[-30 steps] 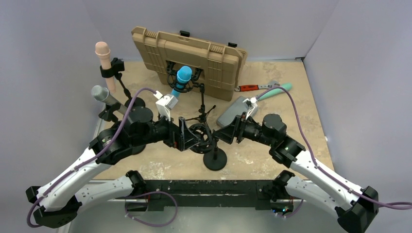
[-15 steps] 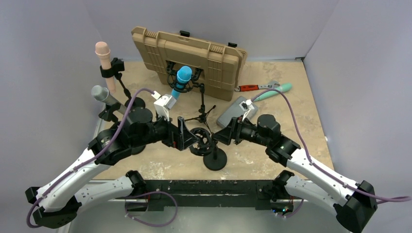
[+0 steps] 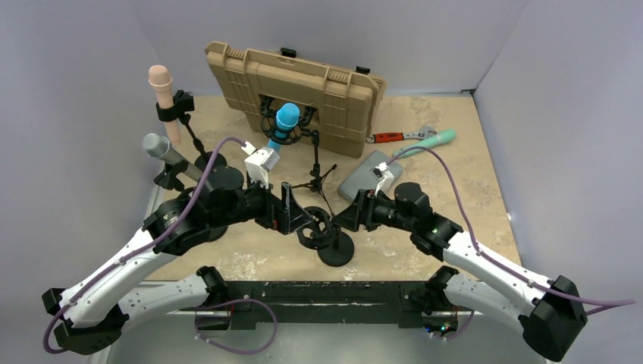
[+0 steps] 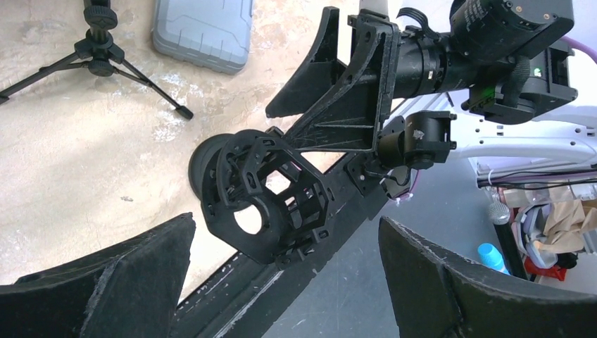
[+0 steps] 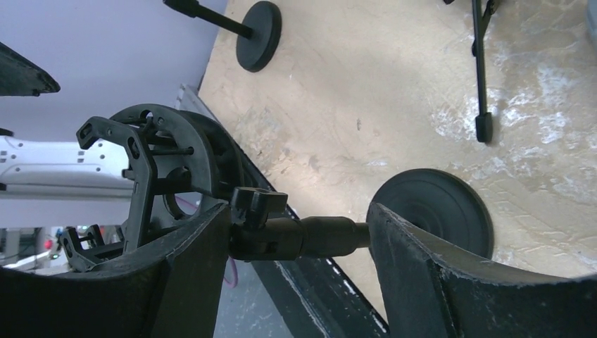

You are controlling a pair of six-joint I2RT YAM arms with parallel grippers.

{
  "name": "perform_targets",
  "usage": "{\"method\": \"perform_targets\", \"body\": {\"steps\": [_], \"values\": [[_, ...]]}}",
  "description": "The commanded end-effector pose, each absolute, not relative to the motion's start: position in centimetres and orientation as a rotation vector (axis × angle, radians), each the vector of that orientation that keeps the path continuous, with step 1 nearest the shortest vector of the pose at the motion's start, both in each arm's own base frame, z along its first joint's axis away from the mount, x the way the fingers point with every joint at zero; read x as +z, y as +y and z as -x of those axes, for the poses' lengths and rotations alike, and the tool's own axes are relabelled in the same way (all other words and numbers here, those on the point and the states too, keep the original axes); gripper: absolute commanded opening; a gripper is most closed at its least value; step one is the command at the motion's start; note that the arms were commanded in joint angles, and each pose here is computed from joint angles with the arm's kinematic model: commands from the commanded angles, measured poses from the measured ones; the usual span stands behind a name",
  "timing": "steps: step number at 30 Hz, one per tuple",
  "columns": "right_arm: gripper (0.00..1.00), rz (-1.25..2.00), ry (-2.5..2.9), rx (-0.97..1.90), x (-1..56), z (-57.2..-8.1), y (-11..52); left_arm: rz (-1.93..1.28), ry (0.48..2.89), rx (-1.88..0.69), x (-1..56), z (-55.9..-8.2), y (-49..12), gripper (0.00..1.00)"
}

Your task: Remove the microphone from the stand

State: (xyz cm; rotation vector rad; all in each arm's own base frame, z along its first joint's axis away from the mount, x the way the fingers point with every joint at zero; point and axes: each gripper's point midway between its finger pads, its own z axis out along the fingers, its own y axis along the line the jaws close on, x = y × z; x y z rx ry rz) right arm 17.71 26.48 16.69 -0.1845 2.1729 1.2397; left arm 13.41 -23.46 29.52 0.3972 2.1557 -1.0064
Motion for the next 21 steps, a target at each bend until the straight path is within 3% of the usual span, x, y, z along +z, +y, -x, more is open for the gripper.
{"method": "perform_targets", "body": {"steps": [1,9,16,21], "values": [[0.67,0.156,2.312,0.949,12.7,-18.9,23.6,-0.424,2.106,-1.043,30.9,-13.4,-24.0,1.0],[0.74,0.086,2.141,0.749,19.4,-23.0,21.8,-0.427,2.105,-1.048,31.3,-13.8,-24.6,1.0],[0.73,-0.165,2.239,0.334,17.3,-23.9,15.3,-0.385,2.069,-1.035,31.1,-13.8,-23.6,1.0],[0.72,-0.219,2.36,0.344,15.4,-21.9,15.2,-0.404,2.07,-1.02,31.0,-13.5,-23.1,1.0]]}}
